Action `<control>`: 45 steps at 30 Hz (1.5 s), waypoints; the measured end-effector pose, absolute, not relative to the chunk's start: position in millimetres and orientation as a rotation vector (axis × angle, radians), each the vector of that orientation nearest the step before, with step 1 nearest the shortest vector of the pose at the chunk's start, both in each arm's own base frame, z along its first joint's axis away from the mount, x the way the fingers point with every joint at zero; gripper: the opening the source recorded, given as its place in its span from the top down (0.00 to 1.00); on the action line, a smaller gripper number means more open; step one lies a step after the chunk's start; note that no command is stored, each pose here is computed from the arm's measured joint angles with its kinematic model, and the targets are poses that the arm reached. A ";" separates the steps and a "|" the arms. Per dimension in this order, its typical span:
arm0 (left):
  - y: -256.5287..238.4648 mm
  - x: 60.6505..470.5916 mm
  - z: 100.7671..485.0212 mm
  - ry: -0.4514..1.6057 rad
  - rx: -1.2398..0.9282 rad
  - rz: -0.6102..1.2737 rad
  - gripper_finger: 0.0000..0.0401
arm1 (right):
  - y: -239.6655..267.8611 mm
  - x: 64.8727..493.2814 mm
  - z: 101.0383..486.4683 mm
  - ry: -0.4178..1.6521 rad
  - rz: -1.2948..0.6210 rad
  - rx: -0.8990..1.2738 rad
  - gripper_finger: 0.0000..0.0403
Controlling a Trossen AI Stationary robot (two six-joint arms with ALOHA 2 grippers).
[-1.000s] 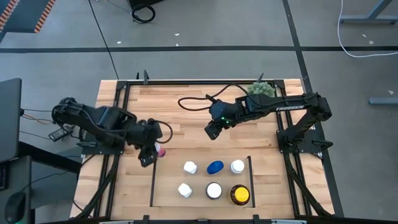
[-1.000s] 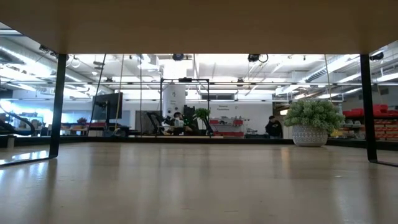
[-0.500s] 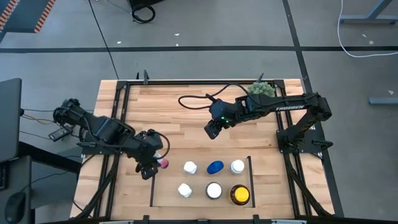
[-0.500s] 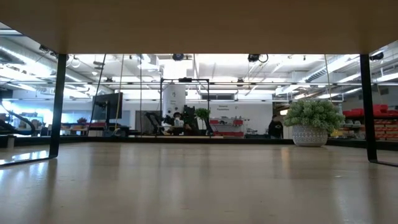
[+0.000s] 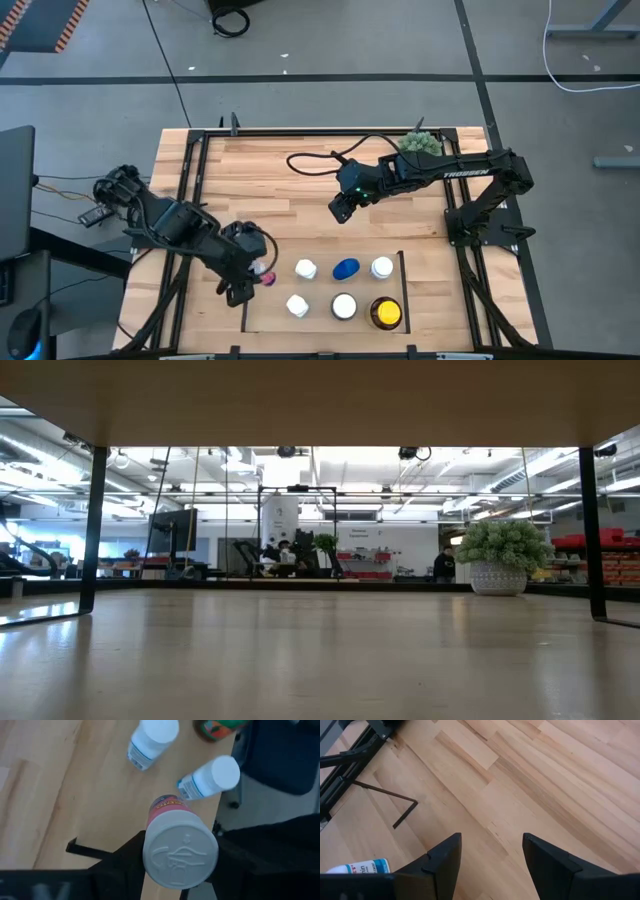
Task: Pick and place medicine bottles onto shelf by color
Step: Put the pink medicine bottle on the shelf
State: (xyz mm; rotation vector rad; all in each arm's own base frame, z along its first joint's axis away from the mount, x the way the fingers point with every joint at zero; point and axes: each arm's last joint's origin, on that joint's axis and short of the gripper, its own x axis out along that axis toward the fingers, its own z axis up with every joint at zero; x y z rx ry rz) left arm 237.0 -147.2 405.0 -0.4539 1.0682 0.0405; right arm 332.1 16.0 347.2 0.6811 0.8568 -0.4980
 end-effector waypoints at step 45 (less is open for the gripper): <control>-205.8 267.2 379.5 1.301 -0.302 0.046 0.52 | 46.3 329.0 347.4 0.839 -0.492 0.620 0.46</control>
